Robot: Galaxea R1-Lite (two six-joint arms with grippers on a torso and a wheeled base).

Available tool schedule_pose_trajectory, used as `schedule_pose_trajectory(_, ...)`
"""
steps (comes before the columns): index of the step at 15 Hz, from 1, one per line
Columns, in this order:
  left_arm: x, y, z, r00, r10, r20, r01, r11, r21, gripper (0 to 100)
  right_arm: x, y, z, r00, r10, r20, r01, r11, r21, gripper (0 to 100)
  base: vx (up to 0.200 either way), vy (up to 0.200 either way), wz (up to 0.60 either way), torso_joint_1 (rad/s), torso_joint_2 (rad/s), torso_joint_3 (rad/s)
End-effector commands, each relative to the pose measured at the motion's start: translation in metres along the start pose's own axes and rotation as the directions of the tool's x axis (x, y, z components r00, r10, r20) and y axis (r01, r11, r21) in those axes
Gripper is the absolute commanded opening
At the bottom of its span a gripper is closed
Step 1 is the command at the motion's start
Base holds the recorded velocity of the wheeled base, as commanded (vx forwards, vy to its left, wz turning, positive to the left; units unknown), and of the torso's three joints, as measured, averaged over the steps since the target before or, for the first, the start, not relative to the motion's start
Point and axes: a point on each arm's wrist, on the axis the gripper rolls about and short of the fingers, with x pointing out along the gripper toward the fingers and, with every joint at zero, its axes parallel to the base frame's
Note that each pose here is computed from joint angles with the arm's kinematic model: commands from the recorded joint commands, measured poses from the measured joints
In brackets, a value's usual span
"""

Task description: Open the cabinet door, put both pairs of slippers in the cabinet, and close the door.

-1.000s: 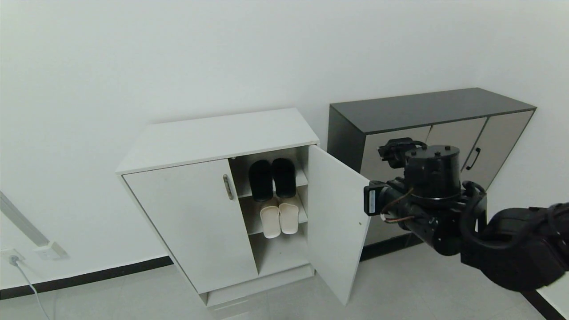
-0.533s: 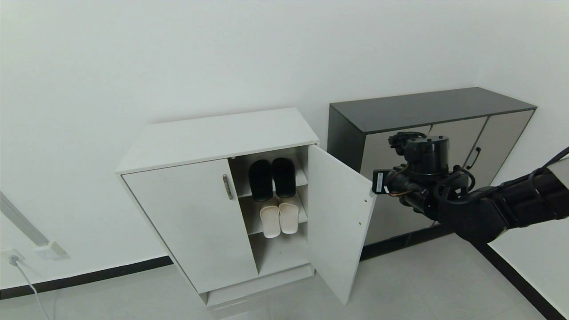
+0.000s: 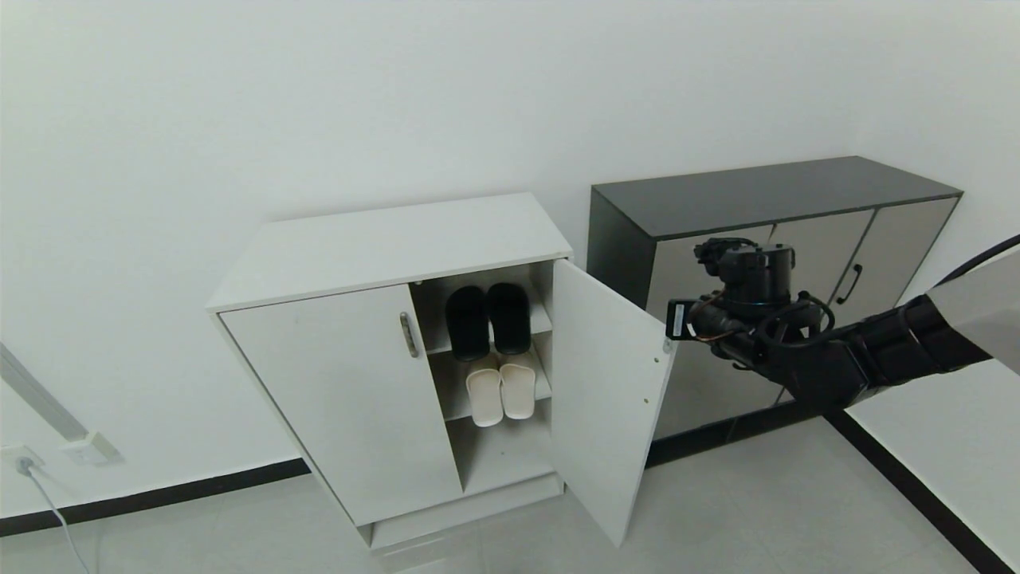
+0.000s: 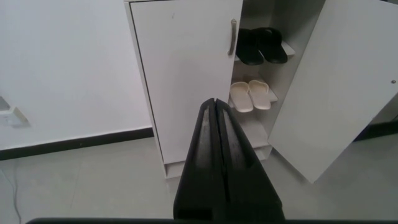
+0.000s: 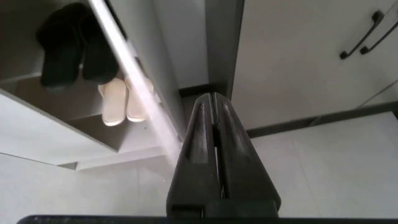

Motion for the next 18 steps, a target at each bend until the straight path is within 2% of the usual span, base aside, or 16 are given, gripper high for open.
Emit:
schedule_pose_trajectory(1,0.0,0.0,0.0,1.0,0.0,-0.002,0.0,1.0,0.0,0,0.005,-0.002,-0.005,1.0,-0.008,-0.019,0.008,1.0,-0.004,0,0.0,0.0,0.0,0.0,0.0,0.0)
schedule_pose_trajectory(10,0.0,0.0,0.0,1.0,0.0,-0.002,0.0,1.0,0.0,0,-0.001,0.005,-0.016,0.998,0.008,-0.068,-0.009,1.0,-0.021,0,0.0,0.0,0.0,0.0,0.0,0.0)
schedule_pose_trajectory(15,0.0,0.0,0.0,1.0,0.0,-0.002,0.0,1.0,0.0,0,-0.022,0.024,-0.016,0.995,0.063,-0.073,-0.065,0.998,-0.022,0,0.0,0.0,0.0,0.0,0.0,0.0)
schedule_pose_trajectory(18,0.0,0.0,0.0,1.0,0.0,-0.002,0.0,1.0,0.0,0,-0.04,0.046,-0.022,0.988,0.128,-0.09,-0.132,0.991,-0.034,0,0.0,0.0,0.0,0.0,0.0,0.0)
